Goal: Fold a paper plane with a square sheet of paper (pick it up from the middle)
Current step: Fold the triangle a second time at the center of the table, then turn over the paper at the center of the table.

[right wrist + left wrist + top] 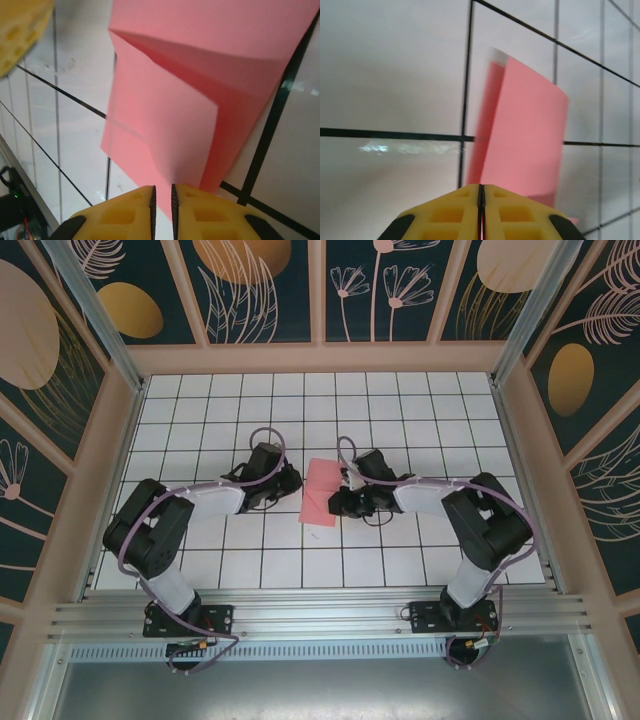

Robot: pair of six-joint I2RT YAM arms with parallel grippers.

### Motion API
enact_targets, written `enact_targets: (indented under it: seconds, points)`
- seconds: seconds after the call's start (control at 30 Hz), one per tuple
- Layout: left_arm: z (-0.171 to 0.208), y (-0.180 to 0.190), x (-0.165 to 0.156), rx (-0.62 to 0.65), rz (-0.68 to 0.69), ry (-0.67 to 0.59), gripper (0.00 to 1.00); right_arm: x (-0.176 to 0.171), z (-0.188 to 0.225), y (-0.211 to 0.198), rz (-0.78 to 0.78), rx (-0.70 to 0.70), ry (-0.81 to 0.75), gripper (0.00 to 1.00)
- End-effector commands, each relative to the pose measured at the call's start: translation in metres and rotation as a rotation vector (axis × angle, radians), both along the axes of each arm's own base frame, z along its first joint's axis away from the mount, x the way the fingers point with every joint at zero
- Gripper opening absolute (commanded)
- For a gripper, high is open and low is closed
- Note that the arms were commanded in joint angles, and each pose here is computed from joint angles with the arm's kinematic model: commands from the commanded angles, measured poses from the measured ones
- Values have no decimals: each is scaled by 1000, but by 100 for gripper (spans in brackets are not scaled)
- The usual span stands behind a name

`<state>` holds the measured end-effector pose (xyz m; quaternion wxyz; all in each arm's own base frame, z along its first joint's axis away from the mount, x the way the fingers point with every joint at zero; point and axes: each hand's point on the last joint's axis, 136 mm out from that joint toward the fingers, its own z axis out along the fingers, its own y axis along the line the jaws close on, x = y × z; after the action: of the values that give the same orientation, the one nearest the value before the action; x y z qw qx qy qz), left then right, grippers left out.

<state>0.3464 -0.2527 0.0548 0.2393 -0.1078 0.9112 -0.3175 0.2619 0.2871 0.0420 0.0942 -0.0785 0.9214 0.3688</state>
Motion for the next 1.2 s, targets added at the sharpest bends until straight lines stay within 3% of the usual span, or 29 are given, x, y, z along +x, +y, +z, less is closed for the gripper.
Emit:
enact_targets:
  seconds: [0.0,0.07,0.3,0.83,1.17]
  points:
    - [13,-21,-15,-130,-104,3,8,28,22,-21,-138,-50,-72,28]
    - [9,-27,-21,-144,-133,17,7,33,14,-34,-193,-91,-62,33]
    - [-7,-45,-29,-137,-192,53,7,41,14,-24,-208,-44,-47,37]
    - [-51,-30,-34,-5,-153,164,7,47,-3,-7,-176,-3,6,37]
    - [-55,-32,-38,-3,-166,179,7,49,5,-3,-176,32,-6,37]
